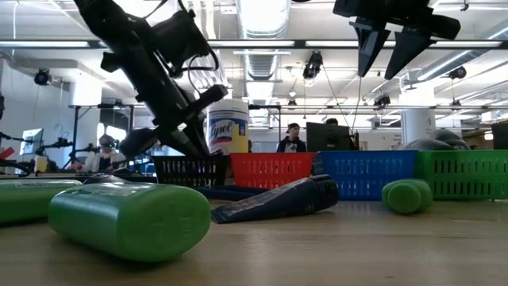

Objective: Pick & Place Travel size toiletries
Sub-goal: Put the blue razor into the black bin

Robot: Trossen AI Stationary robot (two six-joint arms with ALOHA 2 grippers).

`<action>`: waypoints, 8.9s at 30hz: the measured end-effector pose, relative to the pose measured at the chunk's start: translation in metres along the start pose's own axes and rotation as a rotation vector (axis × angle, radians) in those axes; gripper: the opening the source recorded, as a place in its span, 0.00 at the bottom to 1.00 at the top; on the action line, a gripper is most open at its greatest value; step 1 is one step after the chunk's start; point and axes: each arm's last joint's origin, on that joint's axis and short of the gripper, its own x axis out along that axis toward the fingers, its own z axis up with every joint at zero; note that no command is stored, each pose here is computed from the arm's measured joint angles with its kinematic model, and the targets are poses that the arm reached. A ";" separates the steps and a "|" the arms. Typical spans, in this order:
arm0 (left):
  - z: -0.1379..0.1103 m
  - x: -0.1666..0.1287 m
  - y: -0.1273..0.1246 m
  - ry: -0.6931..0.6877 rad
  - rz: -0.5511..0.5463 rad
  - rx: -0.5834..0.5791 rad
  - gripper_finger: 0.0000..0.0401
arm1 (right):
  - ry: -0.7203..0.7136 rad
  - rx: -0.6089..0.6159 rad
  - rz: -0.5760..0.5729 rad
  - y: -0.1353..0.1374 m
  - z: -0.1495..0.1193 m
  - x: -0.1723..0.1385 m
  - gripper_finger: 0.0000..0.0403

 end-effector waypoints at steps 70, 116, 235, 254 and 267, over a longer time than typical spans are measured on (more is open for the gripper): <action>-0.120 -0.015 -0.052 0.316 -0.100 1.267 0.66 | 0.026 -0.596 0.152 0.014 0.000 0.000 0.76; -0.068 -0.083 -0.063 0.169 -0.016 0.619 0.08 | -0.019 -0.545 0.124 0.014 0.003 0.001 0.73; -0.087 0.036 -0.064 0.330 -0.137 1.471 0.17 | -0.062 -0.492 0.061 0.002 0.018 0.005 0.73; -0.052 -0.051 -0.085 0.222 0.053 0.979 0.08 | -0.082 -0.517 0.045 0.001 0.021 0.007 0.78; 0.004 -0.038 -0.020 -0.069 0.071 -0.010 0.09 | -0.122 -0.507 0.001 -0.001 0.029 0.011 0.85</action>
